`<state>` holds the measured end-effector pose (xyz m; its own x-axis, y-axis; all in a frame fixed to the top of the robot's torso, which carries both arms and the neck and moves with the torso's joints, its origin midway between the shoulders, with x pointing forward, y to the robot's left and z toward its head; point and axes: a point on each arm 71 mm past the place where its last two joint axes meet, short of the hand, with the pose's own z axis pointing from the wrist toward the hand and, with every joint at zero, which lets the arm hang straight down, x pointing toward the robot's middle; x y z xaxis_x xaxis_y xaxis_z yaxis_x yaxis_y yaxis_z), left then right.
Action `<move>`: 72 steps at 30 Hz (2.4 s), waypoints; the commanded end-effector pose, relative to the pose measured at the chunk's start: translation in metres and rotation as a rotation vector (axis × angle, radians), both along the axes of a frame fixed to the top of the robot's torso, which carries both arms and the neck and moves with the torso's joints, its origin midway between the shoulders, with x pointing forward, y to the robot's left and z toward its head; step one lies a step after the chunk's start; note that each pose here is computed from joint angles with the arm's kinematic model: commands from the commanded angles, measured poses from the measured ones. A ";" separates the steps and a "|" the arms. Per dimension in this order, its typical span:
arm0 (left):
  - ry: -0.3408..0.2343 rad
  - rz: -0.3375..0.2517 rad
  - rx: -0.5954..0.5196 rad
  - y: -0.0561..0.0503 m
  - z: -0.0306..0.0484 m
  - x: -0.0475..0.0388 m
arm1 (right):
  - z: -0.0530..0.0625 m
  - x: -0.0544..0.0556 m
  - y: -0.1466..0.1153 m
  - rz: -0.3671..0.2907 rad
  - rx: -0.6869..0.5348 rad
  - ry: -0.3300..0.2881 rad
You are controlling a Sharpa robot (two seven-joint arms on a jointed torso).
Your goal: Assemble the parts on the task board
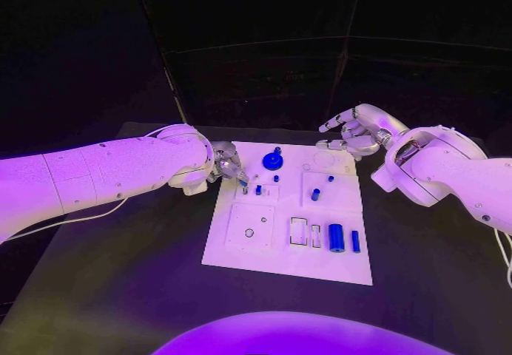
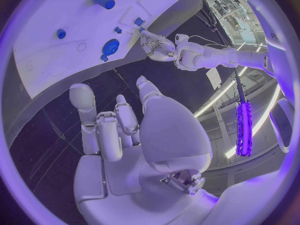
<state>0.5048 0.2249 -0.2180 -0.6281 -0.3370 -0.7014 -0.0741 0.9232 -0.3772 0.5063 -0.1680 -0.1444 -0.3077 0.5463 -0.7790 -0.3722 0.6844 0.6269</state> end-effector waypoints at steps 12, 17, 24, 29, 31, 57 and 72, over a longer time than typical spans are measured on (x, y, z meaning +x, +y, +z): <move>-0.007 -0.054 0.076 -0.005 -0.0025 -0.0049 | 0.001 0.000 0.000 0.007 -0.003 0.000; 0.009 -0.071 0.083 -0.007 -0.0039 -0.0074 | 0.001 0.000 0.001 0.008 -0.003 0.000; 0.021 -0.083 0.090 -0.008 -0.0052 -0.0096 | 0.001 0.001 0.001 0.009 -0.004 0.002; 0.026 -0.086 0.093 -0.008 -0.0060 -0.0099 | 0.000 0.001 0.001 0.010 -0.004 0.002; 0.031 -0.089 0.095 -0.008 -0.0065 -0.0103 | 0.000 0.001 0.001 0.010 -0.005 0.003; 0.056 -0.107 0.109 -0.008 -0.0088 -0.0119 | 0.000 0.001 0.001 0.009 -0.006 0.004; 0.076 -0.125 0.121 -0.015 -0.0111 -0.0091 | 0.000 0.000 0.000 0.008 -0.005 0.003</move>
